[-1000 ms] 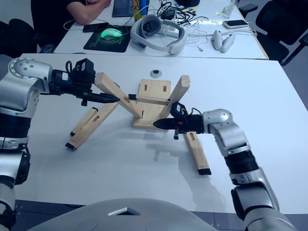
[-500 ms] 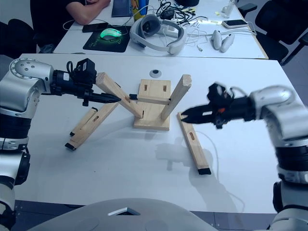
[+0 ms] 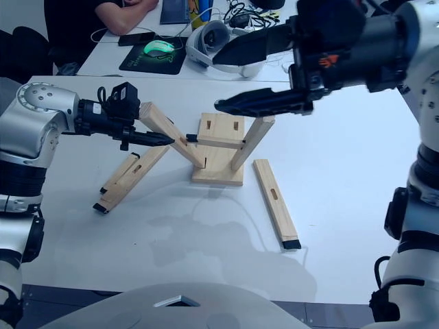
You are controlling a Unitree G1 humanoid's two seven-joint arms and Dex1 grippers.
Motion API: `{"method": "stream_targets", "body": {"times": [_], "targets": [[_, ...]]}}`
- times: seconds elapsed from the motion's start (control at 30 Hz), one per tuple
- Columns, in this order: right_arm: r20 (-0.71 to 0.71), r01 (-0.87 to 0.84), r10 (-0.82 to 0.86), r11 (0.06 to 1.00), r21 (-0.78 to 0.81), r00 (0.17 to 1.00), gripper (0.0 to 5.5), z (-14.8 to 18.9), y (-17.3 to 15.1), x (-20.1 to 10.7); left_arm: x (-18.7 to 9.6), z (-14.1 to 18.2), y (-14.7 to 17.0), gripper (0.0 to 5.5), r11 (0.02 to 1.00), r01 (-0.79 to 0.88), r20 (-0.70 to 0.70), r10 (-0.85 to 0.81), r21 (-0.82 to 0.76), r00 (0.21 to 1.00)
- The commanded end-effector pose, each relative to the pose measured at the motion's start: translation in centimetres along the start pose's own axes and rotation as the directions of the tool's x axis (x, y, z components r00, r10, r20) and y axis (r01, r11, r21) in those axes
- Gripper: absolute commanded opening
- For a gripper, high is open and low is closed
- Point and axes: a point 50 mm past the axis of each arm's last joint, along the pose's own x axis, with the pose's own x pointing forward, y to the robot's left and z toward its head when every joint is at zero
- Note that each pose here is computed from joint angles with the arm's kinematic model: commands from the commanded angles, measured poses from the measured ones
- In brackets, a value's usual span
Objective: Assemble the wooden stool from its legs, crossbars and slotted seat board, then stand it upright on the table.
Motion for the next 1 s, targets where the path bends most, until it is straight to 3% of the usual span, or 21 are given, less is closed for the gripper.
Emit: {"method": "stream_targets", "body": {"times": [0.03,0.23,0.33,0.63,1.0], "targets": [[-0.178,0.029,-0.045,0.995,-0.092,0.983,2.76,-2.2,-0.8,3.8,1.9,-4.0,-0.5,2.06,0.98,0.048,-0.085,-0.065,-0.193,0.994],[-0.387,-0.067,-0.009,0.981,-0.183,0.922,2.76,-4.7,-0.4,8.0,2.5,-3.4,-0.4,2.06,0.978,0.068,-0.049,-0.079,-0.197,0.996],[-0.468,-0.11,-0.003,0.971,-0.214,0.884,2.76,-5.0,-0.7,8.7,3.0,-3.4,-0.7,2.06,0.978,0.07,-0.044,-0.08,-0.197,0.996],[-0.521,-0.114,-0.021,0.967,-0.226,0.853,2.76,-4.1,-1.6,8.3,3.5,-4.2,-0.7,2.06,0.978,0.042,-0.054,-0.054,-0.203,0.997],[-0.558,-0.013,-0.036,0.996,-0.083,0.829,1.12,-7.0,-0.7,8.2,3.6,-4.1,-1.2,2.06,0.979,0.023,-0.043,-0.032,-0.2,0.999]]}}
